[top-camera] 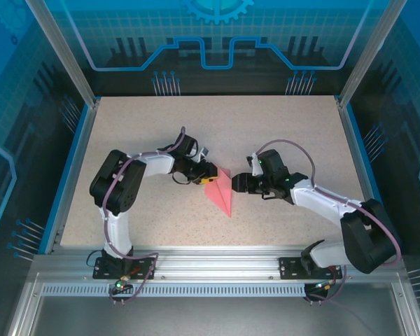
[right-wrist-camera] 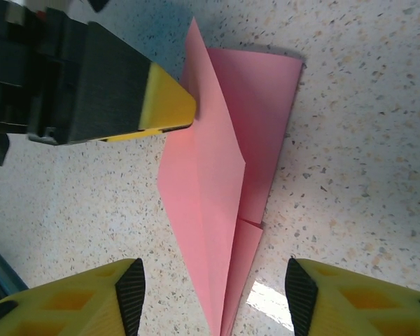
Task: Fold a paper plane with a square sheet of paper (fold left side to right side)
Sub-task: Turn over the paper at the center of the table.
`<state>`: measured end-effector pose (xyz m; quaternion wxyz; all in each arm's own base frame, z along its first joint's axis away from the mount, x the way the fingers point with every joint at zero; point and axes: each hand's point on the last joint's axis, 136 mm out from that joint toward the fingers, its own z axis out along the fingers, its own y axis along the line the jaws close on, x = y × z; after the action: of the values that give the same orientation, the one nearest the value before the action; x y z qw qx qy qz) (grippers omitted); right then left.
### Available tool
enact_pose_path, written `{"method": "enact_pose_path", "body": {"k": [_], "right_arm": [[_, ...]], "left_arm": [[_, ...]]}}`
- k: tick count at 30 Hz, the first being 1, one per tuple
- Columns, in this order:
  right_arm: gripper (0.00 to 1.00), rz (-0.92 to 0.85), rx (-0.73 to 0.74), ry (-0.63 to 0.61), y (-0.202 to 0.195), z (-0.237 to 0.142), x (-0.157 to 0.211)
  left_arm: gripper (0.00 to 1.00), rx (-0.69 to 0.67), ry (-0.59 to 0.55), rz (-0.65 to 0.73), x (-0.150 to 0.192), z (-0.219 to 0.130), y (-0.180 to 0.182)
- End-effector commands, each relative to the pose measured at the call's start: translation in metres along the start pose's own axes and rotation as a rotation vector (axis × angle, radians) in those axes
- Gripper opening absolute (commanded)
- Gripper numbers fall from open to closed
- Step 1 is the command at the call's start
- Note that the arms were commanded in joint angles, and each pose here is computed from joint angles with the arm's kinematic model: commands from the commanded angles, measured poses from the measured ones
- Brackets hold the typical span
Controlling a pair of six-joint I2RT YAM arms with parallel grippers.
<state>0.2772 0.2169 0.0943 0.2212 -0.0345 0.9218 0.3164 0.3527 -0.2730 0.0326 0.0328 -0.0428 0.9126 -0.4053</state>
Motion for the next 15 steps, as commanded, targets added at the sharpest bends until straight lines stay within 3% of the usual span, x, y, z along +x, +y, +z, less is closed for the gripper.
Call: {"method": "enact_pose_path", "body": {"k": [1,5,9,12,15], "right_arm": [[0.59,0.021,-0.057,-0.037,0.005,-0.010,-0.006],[0.62,0.030,-0.104,-0.028,0.010,-0.015,-0.003],[0.70,0.048,-0.146,-0.010,0.012,-0.019,-0.001],[0.81,0.067,-0.181,0.001,0.013,-0.022,0.000],[0.99,0.084,-0.218,0.005,0.013,-0.026,-0.001]], "left_arm": [[0.38,0.049,0.017,0.012,-0.004,0.007,-0.015],[0.36,0.067,0.032,0.026,-0.006,0.014,-0.024],[0.19,0.080,0.031,0.040,-0.009,0.014,-0.031],[0.10,0.084,0.010,0.070,-0.013,0.005,-0.041],[0.06,0.093,-0.032,0.093,-0.023,-0.015,-0.052]]}}
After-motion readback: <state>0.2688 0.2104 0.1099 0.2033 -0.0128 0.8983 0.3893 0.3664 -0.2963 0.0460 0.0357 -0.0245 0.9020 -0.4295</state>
